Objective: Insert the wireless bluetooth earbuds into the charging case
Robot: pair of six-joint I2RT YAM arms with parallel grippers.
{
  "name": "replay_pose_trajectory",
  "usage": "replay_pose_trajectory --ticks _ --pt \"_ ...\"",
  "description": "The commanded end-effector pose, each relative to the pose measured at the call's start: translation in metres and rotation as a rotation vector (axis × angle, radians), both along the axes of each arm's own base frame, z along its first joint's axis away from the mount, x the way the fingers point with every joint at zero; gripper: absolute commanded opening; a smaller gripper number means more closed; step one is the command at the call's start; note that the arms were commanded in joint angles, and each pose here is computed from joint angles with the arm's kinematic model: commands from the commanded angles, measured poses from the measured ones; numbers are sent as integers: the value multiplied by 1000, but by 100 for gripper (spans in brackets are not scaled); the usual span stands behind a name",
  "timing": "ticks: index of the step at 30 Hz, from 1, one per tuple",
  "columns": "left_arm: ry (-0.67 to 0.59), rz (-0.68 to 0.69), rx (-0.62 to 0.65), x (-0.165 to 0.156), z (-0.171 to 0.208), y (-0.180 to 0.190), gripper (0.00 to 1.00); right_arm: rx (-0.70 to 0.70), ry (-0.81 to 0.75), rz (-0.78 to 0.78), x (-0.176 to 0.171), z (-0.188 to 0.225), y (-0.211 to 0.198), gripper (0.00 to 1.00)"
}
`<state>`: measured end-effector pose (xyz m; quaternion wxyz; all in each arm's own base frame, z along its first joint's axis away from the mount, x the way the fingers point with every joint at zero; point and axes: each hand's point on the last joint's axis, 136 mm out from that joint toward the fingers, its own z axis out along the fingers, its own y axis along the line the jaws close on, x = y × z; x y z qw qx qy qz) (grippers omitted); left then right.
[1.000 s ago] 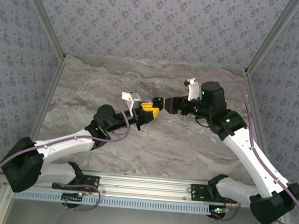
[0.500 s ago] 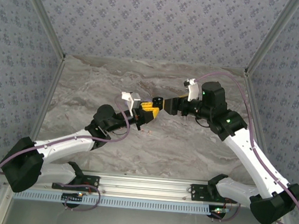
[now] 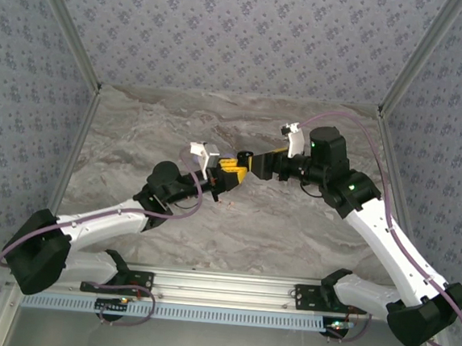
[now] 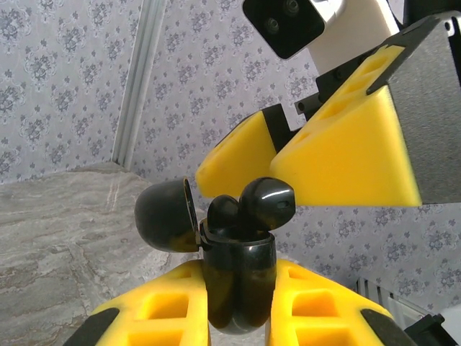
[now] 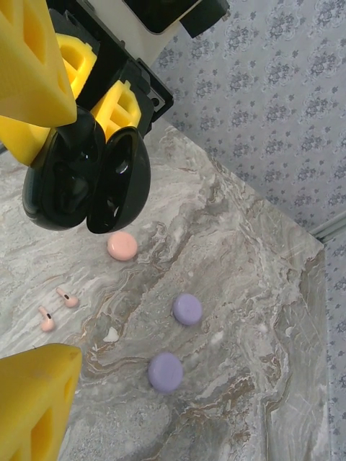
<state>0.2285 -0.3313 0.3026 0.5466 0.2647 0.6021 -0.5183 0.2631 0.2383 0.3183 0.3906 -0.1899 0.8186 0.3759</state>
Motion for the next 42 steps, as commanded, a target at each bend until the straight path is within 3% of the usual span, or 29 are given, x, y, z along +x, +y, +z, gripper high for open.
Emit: replay_pose_trajectory --ticks 1,24,28,31,42 --pt "-40 -18 -51 -2 24 -2 0 13 -24 28 -4 6 4 81" --pt "-38 -21 -53 -4 23 -2 0 17 -21 53 -4 6 14 82" --pt "-49 -24 -56 -7 24 1 0 74 -58 66 -12 23 6 91" --pt "-64 -42 -65 -11 27 1 0 147 -51 115 -20 29 6 100" --pt "-90 -106 -76 -23 33 -3 0 241 6 331 -38 35 38 100"
